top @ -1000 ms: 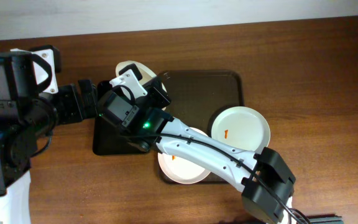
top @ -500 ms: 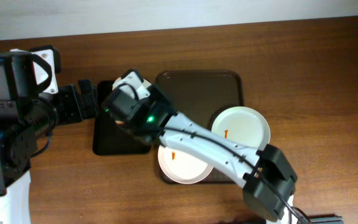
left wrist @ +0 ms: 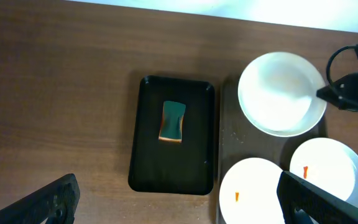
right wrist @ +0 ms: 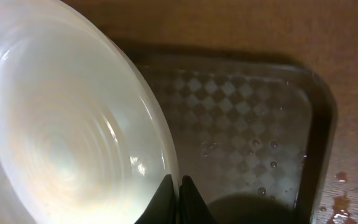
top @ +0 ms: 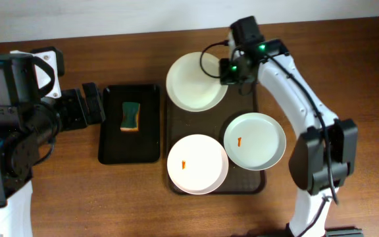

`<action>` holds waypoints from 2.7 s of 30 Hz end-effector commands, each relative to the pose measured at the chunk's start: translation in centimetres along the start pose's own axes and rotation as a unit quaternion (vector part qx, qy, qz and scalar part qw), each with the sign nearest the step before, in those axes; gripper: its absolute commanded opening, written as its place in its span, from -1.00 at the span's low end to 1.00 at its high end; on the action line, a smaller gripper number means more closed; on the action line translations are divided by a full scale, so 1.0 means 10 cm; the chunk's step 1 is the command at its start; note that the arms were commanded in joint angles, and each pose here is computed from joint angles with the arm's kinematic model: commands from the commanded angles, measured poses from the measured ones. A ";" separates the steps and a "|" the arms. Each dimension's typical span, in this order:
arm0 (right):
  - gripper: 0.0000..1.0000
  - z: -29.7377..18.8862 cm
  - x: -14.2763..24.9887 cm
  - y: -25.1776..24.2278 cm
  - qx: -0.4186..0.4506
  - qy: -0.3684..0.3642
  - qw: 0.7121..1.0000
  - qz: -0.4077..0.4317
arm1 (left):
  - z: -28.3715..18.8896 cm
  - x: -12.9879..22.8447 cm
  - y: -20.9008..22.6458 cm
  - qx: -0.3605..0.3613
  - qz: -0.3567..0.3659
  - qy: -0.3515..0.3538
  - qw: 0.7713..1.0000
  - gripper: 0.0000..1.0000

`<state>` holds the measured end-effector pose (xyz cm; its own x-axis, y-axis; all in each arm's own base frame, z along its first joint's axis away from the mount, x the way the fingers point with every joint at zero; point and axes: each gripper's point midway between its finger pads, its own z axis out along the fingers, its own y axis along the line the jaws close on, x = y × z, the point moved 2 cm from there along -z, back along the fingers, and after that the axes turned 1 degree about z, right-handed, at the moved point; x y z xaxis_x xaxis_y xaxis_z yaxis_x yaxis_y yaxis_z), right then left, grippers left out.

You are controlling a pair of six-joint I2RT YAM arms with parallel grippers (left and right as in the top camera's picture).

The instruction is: Clean dirty plates on tray and stack at the side

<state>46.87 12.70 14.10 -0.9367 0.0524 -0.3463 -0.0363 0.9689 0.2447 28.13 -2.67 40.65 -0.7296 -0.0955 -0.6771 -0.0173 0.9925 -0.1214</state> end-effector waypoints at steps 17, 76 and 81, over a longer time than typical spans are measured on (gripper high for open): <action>-0.25 -0.19 0.53 -0.56 -0.059 0.152 0.986 0.040 | 0.00 -0.03 0.01 -0.003 0.008 -0.006 1.000 0.99; -0.22 -0.34 0.84 -0.40 -0.054 -0.061 0.995 -0.054 | 0.34 0.04 -0.02 0.002 0.006 0.057 0.998 0.99; -0.27 -0.05 0.43 -0.08 -0.040 -0.060 0.993 -0.095 | 0.34 0.05 -0.02 0.001 0.006 0.058 0.998 0.99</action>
<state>40.23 11.37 13.54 -0.8662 -0.0756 -0.4940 -0.2293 0.9384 0.2585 30.09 -2.96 37.93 -0.8010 -0.0895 -0.5920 -0.0252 0.9929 -0.1160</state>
